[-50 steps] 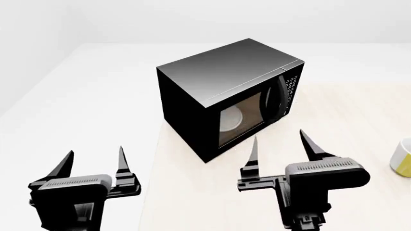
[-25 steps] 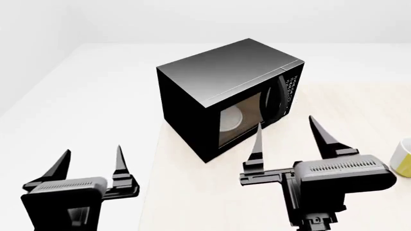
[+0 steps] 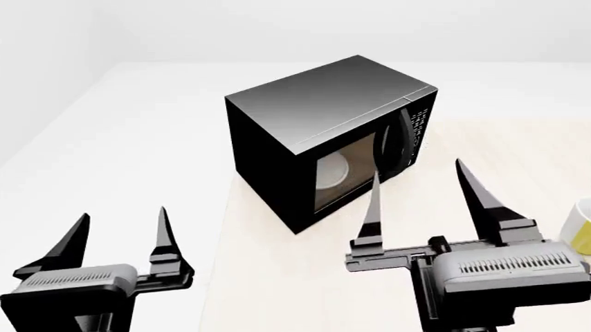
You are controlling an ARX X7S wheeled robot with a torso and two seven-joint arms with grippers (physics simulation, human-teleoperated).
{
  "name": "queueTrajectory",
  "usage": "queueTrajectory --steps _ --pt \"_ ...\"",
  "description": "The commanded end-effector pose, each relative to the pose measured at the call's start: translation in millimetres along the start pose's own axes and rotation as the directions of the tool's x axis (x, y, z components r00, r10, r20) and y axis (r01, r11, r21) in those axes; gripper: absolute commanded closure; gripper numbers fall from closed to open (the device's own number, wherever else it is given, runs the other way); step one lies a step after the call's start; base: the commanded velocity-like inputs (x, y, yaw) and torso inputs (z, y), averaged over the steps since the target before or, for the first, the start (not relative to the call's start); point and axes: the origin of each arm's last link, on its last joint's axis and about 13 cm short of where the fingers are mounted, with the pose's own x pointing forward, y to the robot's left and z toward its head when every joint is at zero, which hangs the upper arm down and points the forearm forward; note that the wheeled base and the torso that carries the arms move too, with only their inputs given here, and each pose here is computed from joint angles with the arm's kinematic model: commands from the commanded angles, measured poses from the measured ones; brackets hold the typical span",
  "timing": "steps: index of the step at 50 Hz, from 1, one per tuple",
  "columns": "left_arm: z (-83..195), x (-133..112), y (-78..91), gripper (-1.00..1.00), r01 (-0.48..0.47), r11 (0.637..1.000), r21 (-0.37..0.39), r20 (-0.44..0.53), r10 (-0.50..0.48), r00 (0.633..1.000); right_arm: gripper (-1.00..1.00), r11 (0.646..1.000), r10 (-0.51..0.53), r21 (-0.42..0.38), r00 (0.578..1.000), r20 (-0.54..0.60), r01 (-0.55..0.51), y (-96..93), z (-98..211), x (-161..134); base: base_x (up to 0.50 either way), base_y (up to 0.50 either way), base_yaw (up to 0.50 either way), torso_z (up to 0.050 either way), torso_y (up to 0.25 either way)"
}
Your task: Close the microwave.
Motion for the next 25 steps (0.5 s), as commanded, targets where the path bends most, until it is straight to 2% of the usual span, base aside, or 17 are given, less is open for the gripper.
queueTrajectory --steps 1,17,24,25 --pt "8 -5 1.2 -1.00 0.003 1.000 -0.017 0.031 -0.002 1.000 -1.00 1.000 0.001 -0.013 0.999 0.052 0.000 0.4 6 -3 0.00 0.00 0.00 0.000 0.000" --pt "24 -14 3.8 -1.00 0.006 0.999 -0.045 0.087 -0.002 0.996 -1.00 0.999 0.008 -0.035 0.994 0.105 -0.004 1.2 12 -6 0.00 0.00 0.00 0.000 0.000" --pt "26 -16 4.5 -1.00 0.008 0.999 -0.050 0.095 -0.003 0.995 -1.00 0.999 0.016 -0.036 0.990 0.142 -0.011 1.1 19 -8 0.00 0.00 0.00 0.000 0.000" --pt "17 -18 4.9 -1.00 0.008 0.999 -0.051 0.097 -0.003 0.995 -1.00 0.999 0.017 -0.036 0.988 0.156 -0.012 1.0 21 -8 0.00 0.00 0.00 0.000 0.000"
